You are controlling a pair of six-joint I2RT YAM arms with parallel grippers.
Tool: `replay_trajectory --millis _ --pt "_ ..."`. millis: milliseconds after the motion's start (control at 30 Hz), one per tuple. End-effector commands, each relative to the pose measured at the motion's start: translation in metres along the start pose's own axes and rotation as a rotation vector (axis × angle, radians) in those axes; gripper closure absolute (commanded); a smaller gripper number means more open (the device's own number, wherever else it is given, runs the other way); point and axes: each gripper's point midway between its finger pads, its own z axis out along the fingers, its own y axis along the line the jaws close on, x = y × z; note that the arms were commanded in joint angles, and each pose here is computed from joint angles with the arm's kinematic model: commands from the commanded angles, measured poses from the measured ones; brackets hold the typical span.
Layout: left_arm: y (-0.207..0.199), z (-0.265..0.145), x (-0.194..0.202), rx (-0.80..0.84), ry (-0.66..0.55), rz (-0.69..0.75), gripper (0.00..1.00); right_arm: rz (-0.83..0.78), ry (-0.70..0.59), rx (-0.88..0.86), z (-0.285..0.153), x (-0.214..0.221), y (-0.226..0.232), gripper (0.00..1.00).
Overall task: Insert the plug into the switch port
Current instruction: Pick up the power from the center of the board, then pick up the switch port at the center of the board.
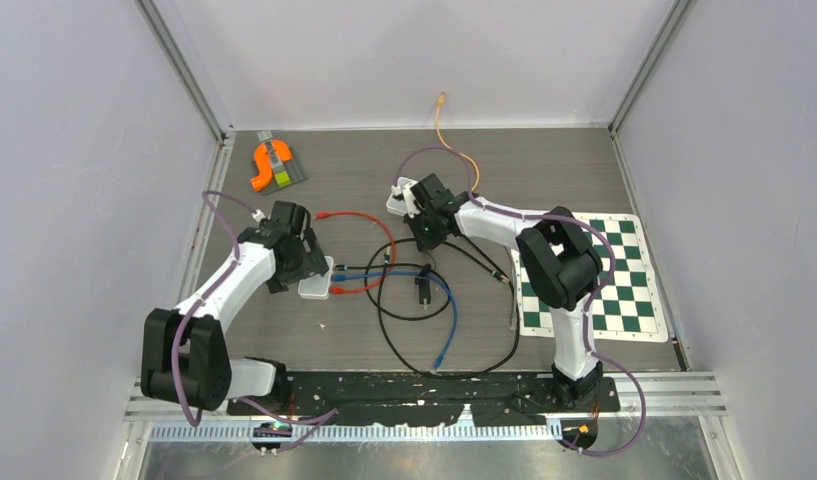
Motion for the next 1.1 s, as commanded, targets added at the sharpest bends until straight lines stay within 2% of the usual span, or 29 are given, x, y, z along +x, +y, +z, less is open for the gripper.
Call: replay_trajectory --millis 0,100,200,400,633,1067 --pt "-0.026 -0.011 -0.006 0.175 0.035 0.271 0.15 -0.042 -0.145 0.04 -0.052 -0.04 -0.003 0.95" --pt "-0.036 -0.017 -0.007 0.251 0.034 0.361 0.16 -0.047 -0.263 0.053 -0.098 -0.069 -0.004 0.95" --pt "-0.035 -0.021 -0.017 0.247 -0.011 0.424 0.14 -0.062 -0.36 0.037 -0.137 -0.088 0.001 0.95" --pt "-0.046 -0.018 -0.031 0.297 -0.046 0.547 0.11 -0.089 -0.48 0.05 -0.191 -0.101 0.004 0.95" --pt "-0.052 -0.005 -0.038 0.303 -0.009 0.638 0.11 -0.131 -0.56 0.088 -0.225 -0.104 0.001 0.95" --pt "-0.055 0.021 -0.033 0.337 0.097 0.665 0.14 -0.139 -0.677 0.06 -0.276 -0.107 0.012 0.95"
